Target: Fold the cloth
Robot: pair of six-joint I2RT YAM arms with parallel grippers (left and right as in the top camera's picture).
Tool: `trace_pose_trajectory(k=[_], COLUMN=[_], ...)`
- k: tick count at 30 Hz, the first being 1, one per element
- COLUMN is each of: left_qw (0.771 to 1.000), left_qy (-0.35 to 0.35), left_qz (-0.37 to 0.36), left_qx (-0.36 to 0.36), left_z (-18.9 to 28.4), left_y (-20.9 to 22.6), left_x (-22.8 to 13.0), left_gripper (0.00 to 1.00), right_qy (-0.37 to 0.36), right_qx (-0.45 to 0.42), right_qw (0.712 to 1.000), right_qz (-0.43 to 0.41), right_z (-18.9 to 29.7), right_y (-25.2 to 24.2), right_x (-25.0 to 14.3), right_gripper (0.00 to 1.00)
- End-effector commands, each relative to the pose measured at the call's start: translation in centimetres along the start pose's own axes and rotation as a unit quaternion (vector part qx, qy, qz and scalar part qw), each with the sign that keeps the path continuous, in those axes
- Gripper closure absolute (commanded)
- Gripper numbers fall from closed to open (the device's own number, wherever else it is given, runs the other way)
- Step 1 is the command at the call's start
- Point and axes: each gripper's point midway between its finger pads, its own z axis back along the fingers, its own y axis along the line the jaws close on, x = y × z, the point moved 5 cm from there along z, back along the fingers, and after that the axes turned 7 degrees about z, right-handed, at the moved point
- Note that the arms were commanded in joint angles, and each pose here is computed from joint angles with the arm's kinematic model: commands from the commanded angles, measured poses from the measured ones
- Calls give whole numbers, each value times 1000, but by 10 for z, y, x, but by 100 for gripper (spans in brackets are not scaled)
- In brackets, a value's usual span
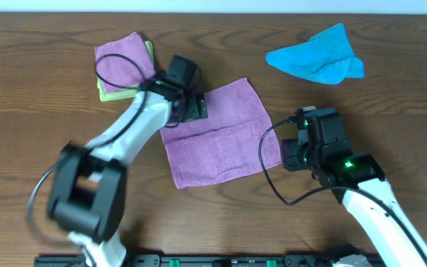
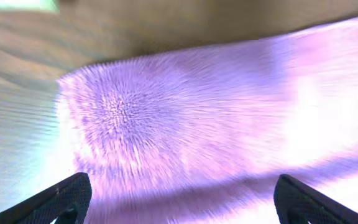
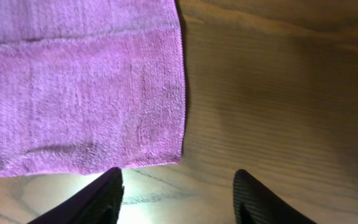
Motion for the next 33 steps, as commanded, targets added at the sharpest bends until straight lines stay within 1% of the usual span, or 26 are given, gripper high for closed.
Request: trace_pose_trajectory(k=[1, 3, 6, 10, 11, 13, 15, 18, 20, 23, 27, 29, 33], left_qw=[998, 998, 1000, 996, 993, 991, 989, 990, 991, 993, 994, 993, 992], left_qy=[-50, -51, -4, 74, 95, 113, 118, 112, 107, 107, 95, 91, 90], left_qz=[-17, -16, 4, -15, -27, -32, -41, -41, -27, 4, 46, 70, 87], left_qx=[-39, -40, -5, 47, 58, 69, 75, 79, 71, 48, 21, 19, 17], left_z=[58, 82, 105, 106, 103, 98, 92, 81, 66, 41, 21, 16, 9], left_y=[-6, 0, 19, 37, 38, 40, 40, 46, 54, 61, 62, 63, 68], left_x=[9, 1, -28, -73, -88, -107, -126, -147, -160, -174, -180, -181, -186], left_gripper=[5, 5, 5, 5, 5, 5, 5, 5, 5, 5, 5, 5, 5], right_qy=[6, 27, 53, 49, 44, 38, 36, 52, 62, 62, 81, 97, 123], right_qx=[5, 11, 22, 68, 97, 141, 172, 162, 161, 181, 183, 186, 191], right_qw=[1000, 1000, 998, 995, 993, 989, 984, 985, 985, 982, 980, 978, 974], right_qz=[13, 13, 25, 47, 45, 36, 23, 3, -2, -8, -13, -18, -26], right_z=[0, -3, -13, -34, -41, -47, -51, -55, -56, -59, -68, -76, -87], right_y=[0, 1, 4, 10, 12, 11, 3, -14, -23, -21, -22, -22, -22], right_x=[-2, -8, -16, -8, -5, -3, -3, -11, -17, -18, -24, -29, -39], right_gripper=[38, 39, 39, 40, 40, 39, 39, 40, 40, 40, 40, 41, 44])
